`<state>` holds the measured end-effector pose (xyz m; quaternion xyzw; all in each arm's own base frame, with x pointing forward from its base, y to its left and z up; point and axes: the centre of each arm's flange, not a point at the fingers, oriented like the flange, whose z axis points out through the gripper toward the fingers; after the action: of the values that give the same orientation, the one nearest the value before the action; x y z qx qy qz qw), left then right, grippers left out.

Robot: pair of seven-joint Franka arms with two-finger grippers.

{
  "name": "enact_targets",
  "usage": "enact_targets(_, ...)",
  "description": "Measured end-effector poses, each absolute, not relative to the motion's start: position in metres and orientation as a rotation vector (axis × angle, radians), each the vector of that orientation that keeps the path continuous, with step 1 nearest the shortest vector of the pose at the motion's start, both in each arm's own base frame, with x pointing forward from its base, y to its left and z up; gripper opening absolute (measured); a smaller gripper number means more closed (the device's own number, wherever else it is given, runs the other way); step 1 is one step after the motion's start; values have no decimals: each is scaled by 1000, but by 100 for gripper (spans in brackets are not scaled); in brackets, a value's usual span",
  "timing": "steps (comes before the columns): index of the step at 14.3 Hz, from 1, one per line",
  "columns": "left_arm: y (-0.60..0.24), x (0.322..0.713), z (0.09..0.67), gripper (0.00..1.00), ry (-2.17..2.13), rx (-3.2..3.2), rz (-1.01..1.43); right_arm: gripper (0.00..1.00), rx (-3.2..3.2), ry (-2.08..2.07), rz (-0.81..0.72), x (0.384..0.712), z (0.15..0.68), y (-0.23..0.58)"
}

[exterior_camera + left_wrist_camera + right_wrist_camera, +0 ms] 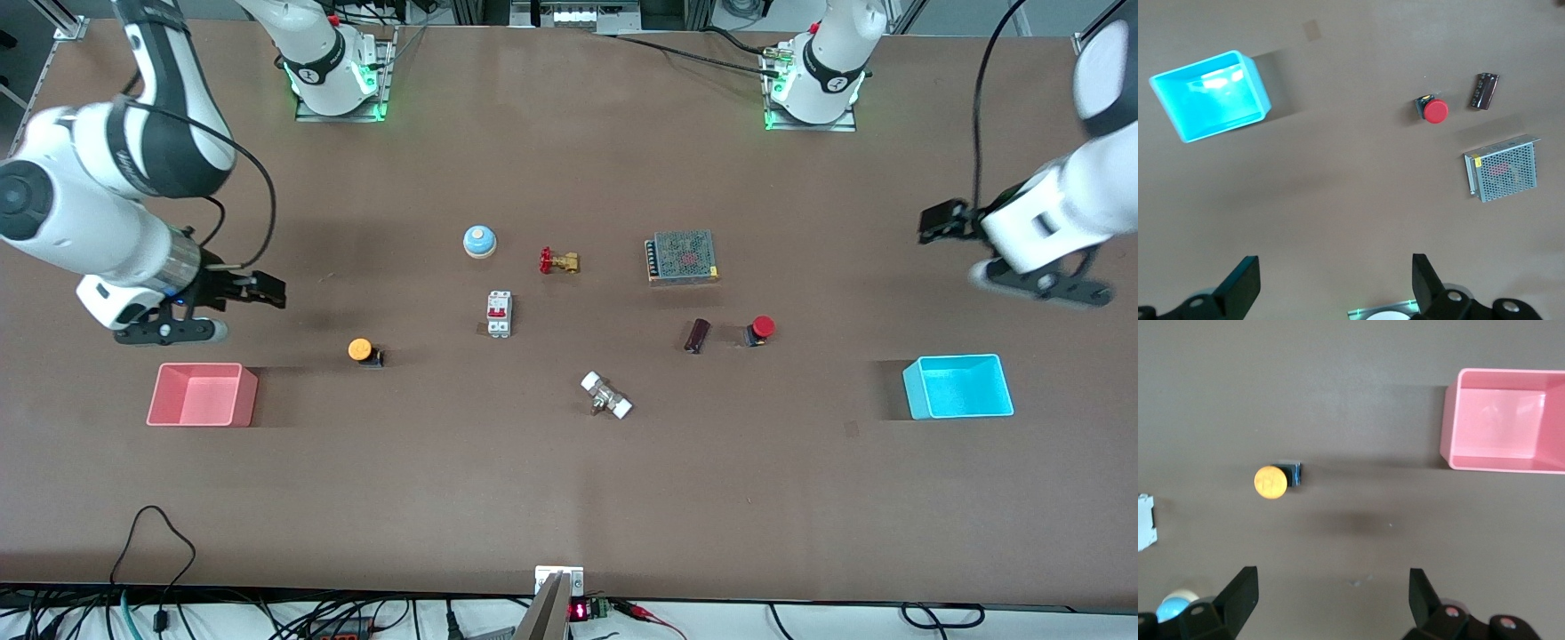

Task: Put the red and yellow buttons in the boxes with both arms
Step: 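Lower the right gripper onto the yellow button while the left gripper lowers onto the red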

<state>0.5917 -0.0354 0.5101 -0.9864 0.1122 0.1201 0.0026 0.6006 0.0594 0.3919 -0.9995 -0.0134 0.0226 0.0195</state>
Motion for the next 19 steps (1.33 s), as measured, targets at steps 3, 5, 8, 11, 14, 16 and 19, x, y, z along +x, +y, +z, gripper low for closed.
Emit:
enact_targets(3,-72,617,451,100,301,-3100,333,100,-3090,-12,39,599,359,81)
enact_targets(5,-102,622,416,100,226,-3108,277,100,-3081,-17,19,599,335,92)
enact_targets(8,-127,618,368,100,113,-3116,216,100,-3070,-30,8,602,306,110)
enact_targets(11,-141,604,323,100,-2,-3126,146,100,-3062,-35,-3,603,287,119)
enact_targets(14,-153,584,278,100,-42,-3146,39,100,-3053,-39,-22,606,267,126)
enact_targets(16,-153,570,250,100,-52,-3163,-44,100,-3047,-45,-35,606,256,131)
enact_targets(19,-158,555,217,100,-82,-3172,-77,100,-3041,-46,-52,607,246,135)
